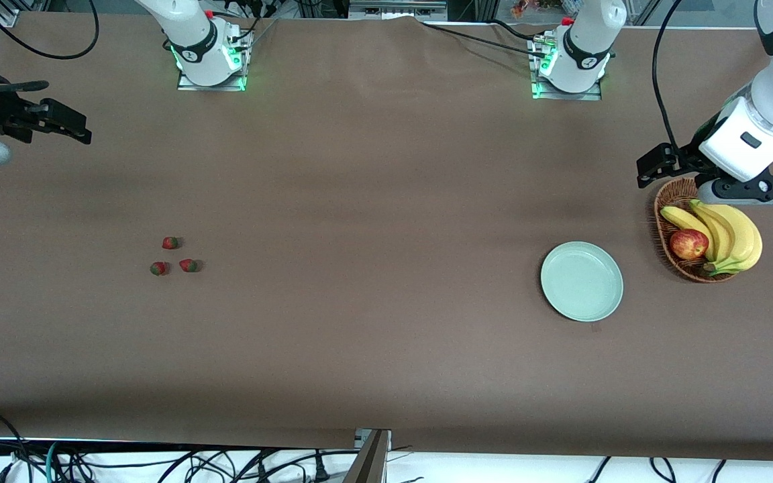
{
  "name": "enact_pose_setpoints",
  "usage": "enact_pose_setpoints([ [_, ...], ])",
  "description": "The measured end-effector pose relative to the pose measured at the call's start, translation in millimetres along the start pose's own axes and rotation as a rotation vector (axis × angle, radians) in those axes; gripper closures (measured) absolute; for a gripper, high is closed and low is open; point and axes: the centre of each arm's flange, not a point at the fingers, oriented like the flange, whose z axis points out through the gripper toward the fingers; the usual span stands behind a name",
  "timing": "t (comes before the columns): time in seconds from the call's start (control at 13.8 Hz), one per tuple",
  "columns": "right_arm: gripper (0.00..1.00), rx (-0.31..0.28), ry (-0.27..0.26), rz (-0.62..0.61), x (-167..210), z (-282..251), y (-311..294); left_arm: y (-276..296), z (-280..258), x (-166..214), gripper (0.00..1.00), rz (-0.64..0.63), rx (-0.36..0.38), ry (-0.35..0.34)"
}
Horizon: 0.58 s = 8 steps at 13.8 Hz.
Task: Collect all strawberries into plate
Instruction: 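Move the right gripper toward the three red strawberries, then lower the right gripper and grasp one red strawberry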
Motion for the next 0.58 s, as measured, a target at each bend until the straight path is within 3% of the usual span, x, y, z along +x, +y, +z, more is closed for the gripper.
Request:
enact_pose_setpoints([
  [0.36, 0.00, -0.002, 0.007, 0.001, 32.9, 29.2, -2.1, 0.0, 0.0, 0.0, 0.00, 0.000, 0.000, 0.000],
  [0.58, 0.00, -0.007, -0.034, 0.002, 64.6, 72.6, -4.1, 0.0, 0.0, -0.1, 0.00, 0.000, 0.000, -0.001],
])
